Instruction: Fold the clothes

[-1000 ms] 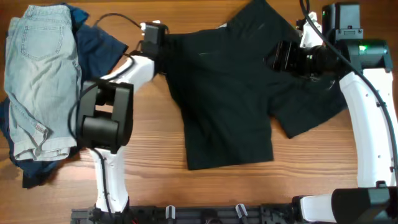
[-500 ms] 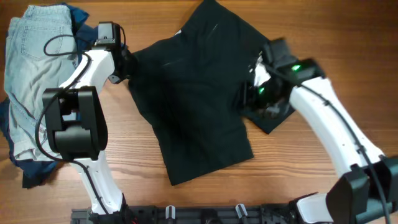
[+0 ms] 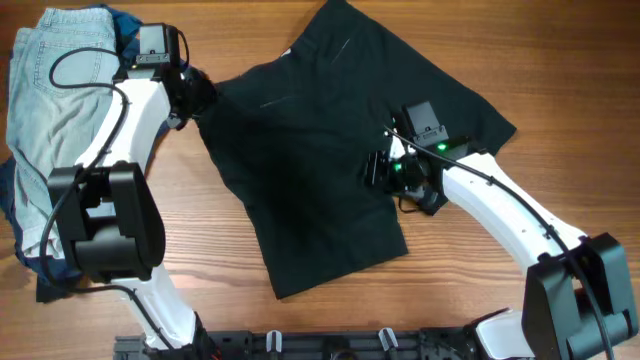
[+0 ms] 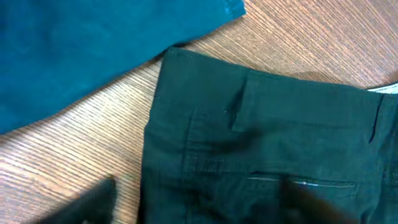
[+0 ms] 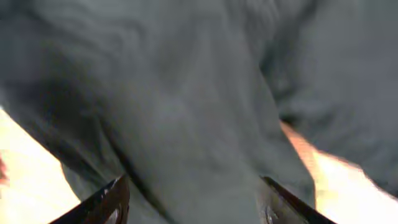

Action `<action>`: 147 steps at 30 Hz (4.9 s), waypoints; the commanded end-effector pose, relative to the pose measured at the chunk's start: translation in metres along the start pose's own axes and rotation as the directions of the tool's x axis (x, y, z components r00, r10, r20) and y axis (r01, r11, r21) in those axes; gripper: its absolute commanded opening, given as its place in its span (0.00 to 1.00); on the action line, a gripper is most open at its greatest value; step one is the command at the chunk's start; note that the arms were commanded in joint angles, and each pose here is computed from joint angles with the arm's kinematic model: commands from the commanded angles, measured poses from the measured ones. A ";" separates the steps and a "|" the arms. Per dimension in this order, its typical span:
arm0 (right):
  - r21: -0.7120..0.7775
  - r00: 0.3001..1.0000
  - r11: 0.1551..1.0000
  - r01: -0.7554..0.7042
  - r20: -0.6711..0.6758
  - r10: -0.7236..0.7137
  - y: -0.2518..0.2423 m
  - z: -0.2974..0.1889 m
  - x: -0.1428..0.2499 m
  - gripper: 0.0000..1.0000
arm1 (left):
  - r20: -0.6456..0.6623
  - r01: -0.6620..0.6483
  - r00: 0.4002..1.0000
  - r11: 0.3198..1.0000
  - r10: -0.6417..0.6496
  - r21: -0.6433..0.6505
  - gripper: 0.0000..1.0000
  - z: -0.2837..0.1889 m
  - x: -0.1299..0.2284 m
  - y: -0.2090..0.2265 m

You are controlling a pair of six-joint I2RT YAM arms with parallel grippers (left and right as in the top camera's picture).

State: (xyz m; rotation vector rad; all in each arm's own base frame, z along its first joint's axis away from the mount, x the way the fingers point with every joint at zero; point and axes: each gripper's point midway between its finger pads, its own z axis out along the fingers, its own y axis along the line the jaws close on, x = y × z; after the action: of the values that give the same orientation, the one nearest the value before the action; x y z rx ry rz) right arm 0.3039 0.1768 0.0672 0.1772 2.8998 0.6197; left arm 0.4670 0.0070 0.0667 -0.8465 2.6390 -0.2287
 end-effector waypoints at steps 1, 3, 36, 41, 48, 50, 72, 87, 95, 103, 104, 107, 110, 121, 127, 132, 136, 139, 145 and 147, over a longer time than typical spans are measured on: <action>0.040 0.994 0.998 0.044 0.099 -0.048 -0.005 -0.001 -0.023 0.66 | 0.078 -0.050 0.996 0.999 0.049 0.005 0.99 -0.033 -0.015 -0.001; 0.139 0.981 0.990 0.014 0.190 -0.041 -0.025 -0.006 -0.044 0.40 | 0.171 -0.053 0.984 0.998 0.048 0.027 1.00 -0.071 -0.030 -0.007; 0.464 0.888 0.812 -0.356 0.438 0.139 -0.246 -0.009 -0.160 0.04 | 0.477 -0.162 0.875 0.978 0.082 0.131 0.99 -0.245 -0.033 -0.016; 0.352 0.926 0.899 -0.260 0.355 0.129 -0.194 -0.067 -0.198 0.39 | 0.453 -0.161 0.887 0.979 0.088 0.125 1.00 -0.233 -0.033 -0.017; -0.054 0.994 0.995 0.087 0.069 -0.083 -0.006 -0.121 -0.119 0.56 | 0.448 -0.145 0.890 0.983 0.081 0.110 1.00 -0.229 -0.036 -0.011; -0.029 0.973 0.974 0.225 -0.048 -0.227 0.034 -0.098 -0.076 0.56 | 0.452 -0.113 0.890 0.988 0.056 0.101 1.00 -0.230 -0.042 0.001; 0.121 0.682 0.715 0.689 -0.444 -0.582 0.060 0.049 0.191 0.72 | 0.399 0.218 0.876 0.960 -0.271 0.174 1.00 -0.243 -0.076 0.121; 0.231 0.697 0.692 0.684 -0.486 -0.527 0.038 0.078 0.201 0.24 | 0.352 0.223 0.898 0.963 -0.264 0.154 0.99 -0.231 -0.067 0.119; 0.303 0.822 0.793 0.529 -0.414 -0.390 0.038 0.056 0.178 0.05 | 0.325 0.223 0.910 0.964 -0.259 0.143 0.95 -0.223 -0.063 0.117; 0.087 0.953 0.964 0.252 -0.193 -0.231 0.046 -0.036 0.090 0.04 | 0.288 0.044 0.954 0.987 -0.088 0.157 0.95 -0.213 -0.043 0.062; 0.083 0.959 0.969 0.232 -0.185 -0.214 0.043 -0.041 0.086 0.04 | 0.273 0.033 0.959 0.987 -0.076 0.157 0.95 -0.211 -0.038 0.058; 0.060 0.964 0.973 0.225 -0.160 -0.213 0.044 -0.051 0.081 0.04 | 0.190 -0.049 0.982 0.991 0.025 0.124 0.89 -0.191 -0.016 0.045; 0.050 0.965 0.972 0.228 -0.145 -0.218 0.046 -0.054 0.080 0.04 | 0.055 -0.069 0.996 0.992 0.064 0.106 0.95 -0.146 0.000 0.033; 0.030 0.983 0.983 0.181 -0.046 -0.180 0.039 -0.079 0.059 0.04 | -0.242 -0.012 0.966 0.953 0.089 0.302 0.87 0.002 0.029 -0.010; 0.029 0.983 0.983 0.180 -0.047 -0.179 0.039 -0.080 0.060 0.04 | -0.233 -0.075 0.962 0.954 0.146 0.290 0.75 0.016 0.042 -0.028; 0.030 0.983 0.984 0.178 -0.047 -0.177 0.039 -0.080 0.060 0.04 | -0.242 -0.096 0.960 0.980 0.138 0.177 0.75 0.030 0.047 -0.009; 0.032 0.983 0.983 0.179 -0.043 -0.178 0.039 -0.080 0.059 0.04 | -0.229 -0.083 0.969 0.995 0.092 0.046 0.78 0.032 0.038 0.025; 0.031 0.983 0.984 0.178 -0.042 -0.177 0.039 -0.080 0.059 0.04 | -0.230 -0.085 0.969 0.995 0.094 0.045 0.79 0.035 0.038 0.025; 0.028 0.983 0.983 0.179 -0.038 -0.178 0.040 -0.080 0.058 0.04 | -0.254 -0.085 0.963 0.996 0.093 0.039 0.73 0.059 0.049 0.021; 0.025 0.983 0.983 0.181 -0.032 -0.180 0.041 -0.080 0.057 0.04 | -0.221 -0.069 0.972 0.996 0.079 0.052 0.61 0.061 0.041 0.016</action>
State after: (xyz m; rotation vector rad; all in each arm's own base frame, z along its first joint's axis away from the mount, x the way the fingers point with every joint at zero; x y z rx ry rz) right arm 0.2344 0.1910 0.1410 -0.0835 2.9414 0.5372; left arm 0.4485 -0.0060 0.0087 -0.6993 2.8568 -0.3908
